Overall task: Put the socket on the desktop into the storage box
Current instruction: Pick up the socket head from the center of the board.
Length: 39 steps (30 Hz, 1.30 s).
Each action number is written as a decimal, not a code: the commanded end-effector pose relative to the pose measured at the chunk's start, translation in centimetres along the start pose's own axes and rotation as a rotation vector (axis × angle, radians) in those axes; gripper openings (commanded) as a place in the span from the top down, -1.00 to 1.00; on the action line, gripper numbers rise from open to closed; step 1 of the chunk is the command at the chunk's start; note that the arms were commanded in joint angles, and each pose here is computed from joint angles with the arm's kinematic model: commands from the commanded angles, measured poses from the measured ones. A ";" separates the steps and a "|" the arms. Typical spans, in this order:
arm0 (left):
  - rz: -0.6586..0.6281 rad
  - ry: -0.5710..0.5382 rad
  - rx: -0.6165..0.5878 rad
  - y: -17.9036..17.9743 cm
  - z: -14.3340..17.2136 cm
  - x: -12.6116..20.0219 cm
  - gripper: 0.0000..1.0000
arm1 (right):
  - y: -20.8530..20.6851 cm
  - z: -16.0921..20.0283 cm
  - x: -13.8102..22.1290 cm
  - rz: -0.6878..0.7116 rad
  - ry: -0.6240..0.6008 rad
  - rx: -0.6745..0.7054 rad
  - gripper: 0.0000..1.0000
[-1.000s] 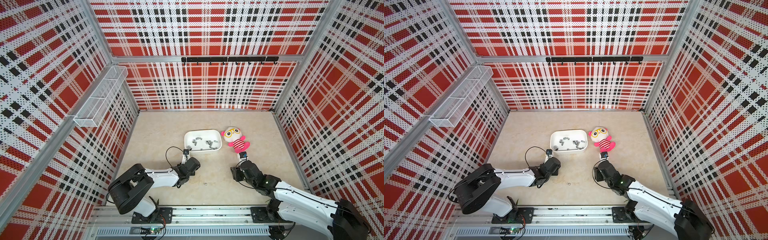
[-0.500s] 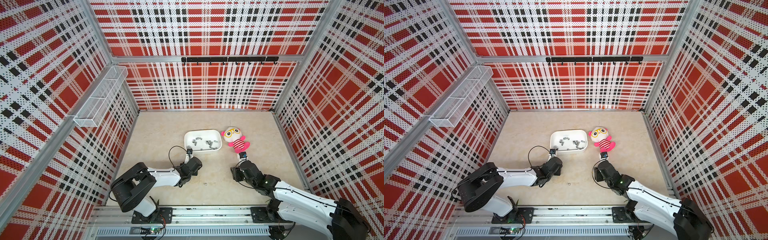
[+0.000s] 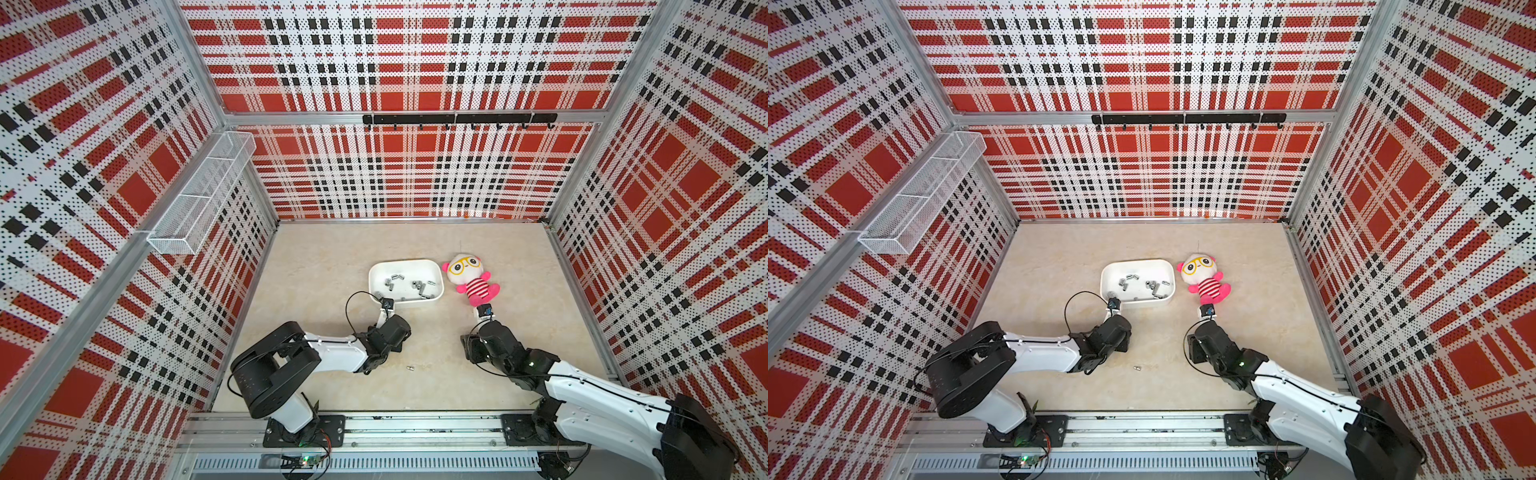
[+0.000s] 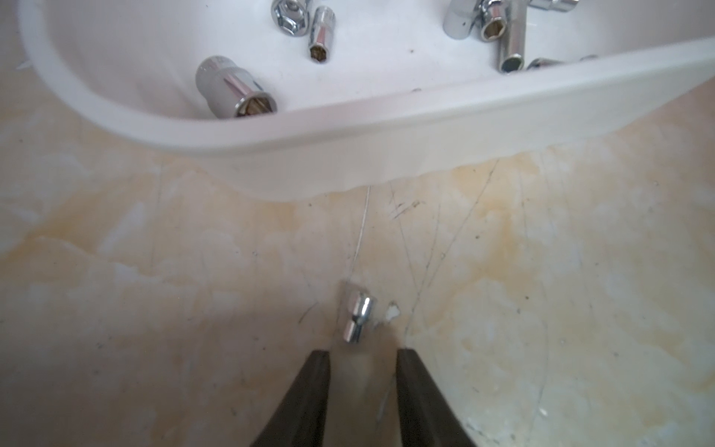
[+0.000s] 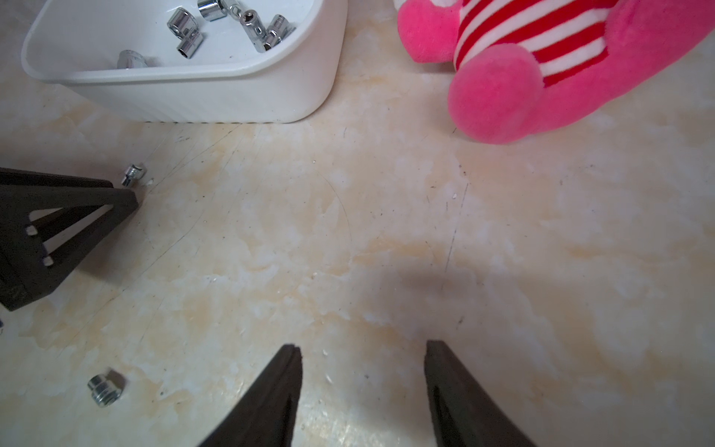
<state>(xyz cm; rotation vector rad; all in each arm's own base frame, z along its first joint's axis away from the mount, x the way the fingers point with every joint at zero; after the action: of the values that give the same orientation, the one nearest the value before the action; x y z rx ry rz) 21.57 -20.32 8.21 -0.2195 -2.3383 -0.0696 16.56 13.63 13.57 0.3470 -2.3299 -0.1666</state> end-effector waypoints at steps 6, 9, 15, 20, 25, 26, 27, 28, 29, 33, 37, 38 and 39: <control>-0.038 0.017 -0.009 -0.1 -0.2 -1.1 0.44 | 0.8 -0.9 0.3 -0.021 -0.028 0.007 -0.14; -0.032 0.019 -0.013 -0.3 -0.3 -1.2 0.45 | 0.8 -1.0 0.3 -0.022 -0.030 0.006 -0.14; -0.021 0.031 -0.018 -0.5 -0.3 -1.5 0.61 | 0.8 -1.0 0.4 -0.025 -0.031 0.006 -0.14; -0.007 0.043 -0.024 -0.6 -0.2 -1.6 0.76 | 0.8 -1.0 0.4 -0.025 -0.034 0.004 -0.14; -0.011 0.048 -0.025 -0.5 -0.1 -1.6 0.84 | 0.8 -1.0 0.5 -0.028 -0.037 0.005 -0.14; -0.013 0.048 -0.026 -0.5 -0.1 -1.5 0.84 | 0.8 -1.0 0.5 -0.027 -0.037 0.004 -0.14; -0.014 0.049 -0.023 -0.4 -0.1 -1.5 0.86 | 0.8 -1.0 0.5 -0.029 -0.037 0.005 -0.14; -0.012 0.048 -0.022 -0.4 -0.2 -1.5 0.87 | 0.8 -1.0 0.5 -0.029 -0.037 0.005 -0.14; -0.012 0.047 -0.021 -0.4 -0.2 -1.4 0.87 | 0.8 -1.0 0.5 -0.029 -0.037 0.004 -0.14; 0.002 0.033 -0.019 -0.5 -0.6 -0.7 0.88 | 0.8 -1.1 0.5 -0.028 -0.037 0.005 -0.14; 0.032 -0.014 -0.012 -0.6 -1.2 0.8 0.88 | 0.8 -1.0 0.5 -0.026 -0.035 0.006 -0.14; 0.040 -0.026 -0.010 -0.7 -1.3 1.2 0.88 | 0.8 -1.0 0.4 -0.026 -0.033 0.006 -0.14; 0.049 -0.039 -0.009 -0.8 -1.5 1.6 0.88 | 0.8 -1.0 0.4 -0.025 -0.033 0.007 -0.14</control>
<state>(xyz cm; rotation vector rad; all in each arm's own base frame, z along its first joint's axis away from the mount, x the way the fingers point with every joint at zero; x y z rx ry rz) 22.12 -21.02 9.13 -0.2385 -2.3486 -0.0565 16.53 13.76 13.68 0.3572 -2.3327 -0.1637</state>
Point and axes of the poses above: each gripper's point midway between its finger pads, its own x axis back along the fingers, its own y axis along the line the jaws close on, z = x × y, the point moved 9 cm from there along x, back along the fingers, and after that the axes turned 3 degrees about -x, right-handed, at the moved point
